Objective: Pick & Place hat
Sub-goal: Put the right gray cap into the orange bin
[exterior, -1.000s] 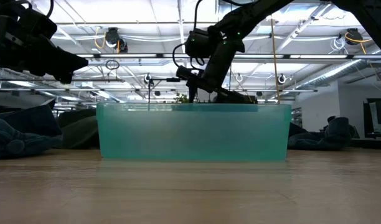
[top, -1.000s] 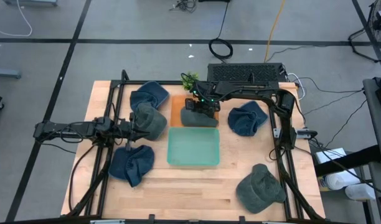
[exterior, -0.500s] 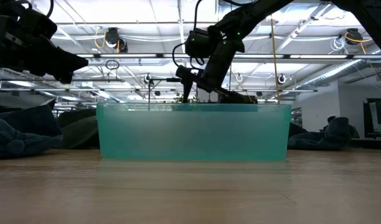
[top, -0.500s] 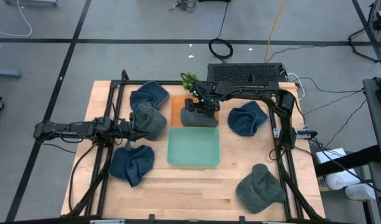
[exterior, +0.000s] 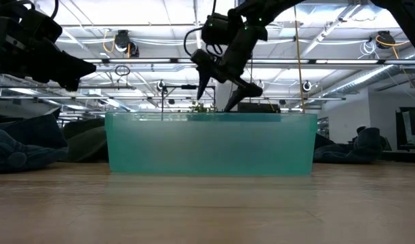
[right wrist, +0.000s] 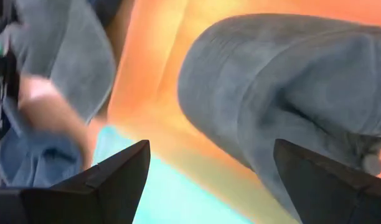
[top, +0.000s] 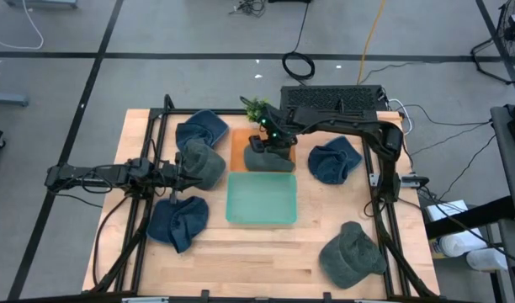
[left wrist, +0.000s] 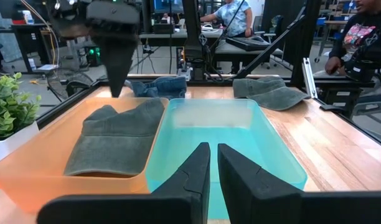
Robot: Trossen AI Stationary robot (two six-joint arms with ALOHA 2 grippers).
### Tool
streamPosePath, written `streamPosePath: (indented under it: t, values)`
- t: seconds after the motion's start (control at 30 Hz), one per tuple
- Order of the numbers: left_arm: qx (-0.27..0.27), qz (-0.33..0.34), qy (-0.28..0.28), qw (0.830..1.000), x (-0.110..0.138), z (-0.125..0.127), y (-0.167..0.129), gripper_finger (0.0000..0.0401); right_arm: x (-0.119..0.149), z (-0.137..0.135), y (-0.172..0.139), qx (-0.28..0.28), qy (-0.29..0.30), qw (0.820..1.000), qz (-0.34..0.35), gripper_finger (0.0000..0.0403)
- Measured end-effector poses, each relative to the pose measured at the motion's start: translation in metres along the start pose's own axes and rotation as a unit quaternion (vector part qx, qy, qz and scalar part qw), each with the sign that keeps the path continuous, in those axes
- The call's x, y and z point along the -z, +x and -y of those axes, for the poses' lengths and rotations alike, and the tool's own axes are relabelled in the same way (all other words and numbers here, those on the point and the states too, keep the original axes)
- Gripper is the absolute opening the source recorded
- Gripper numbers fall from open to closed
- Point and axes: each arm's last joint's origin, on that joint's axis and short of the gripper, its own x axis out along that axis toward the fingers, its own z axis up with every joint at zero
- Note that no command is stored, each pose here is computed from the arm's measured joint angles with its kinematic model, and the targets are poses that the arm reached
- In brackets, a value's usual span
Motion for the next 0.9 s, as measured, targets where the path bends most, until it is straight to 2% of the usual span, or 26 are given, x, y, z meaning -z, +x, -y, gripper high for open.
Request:
streamPosePath:
  t: [0.27,0.57,0.9]
  values:
    - [0.0,0.0,0.0,1.0,0.0,0.0,0.0,0.0037,-0.003,-0.017,-0.041,0.003,-0.077,0.997,-0.015,0.0326]
    - [0.0,0.0,0.0,1.0,0.0,0.0,0.0,0.0037,-0.007,-0.027,-0.086,0.008,-0.179,0.984,-0.018,0.0324]
    - [0.0,0.0,0.0,1.0,0.0,0.0,0.0,0.0037,-0.012,-0.011,-0.12,0.049,-0.225,0.972,-0.056,0.0324]
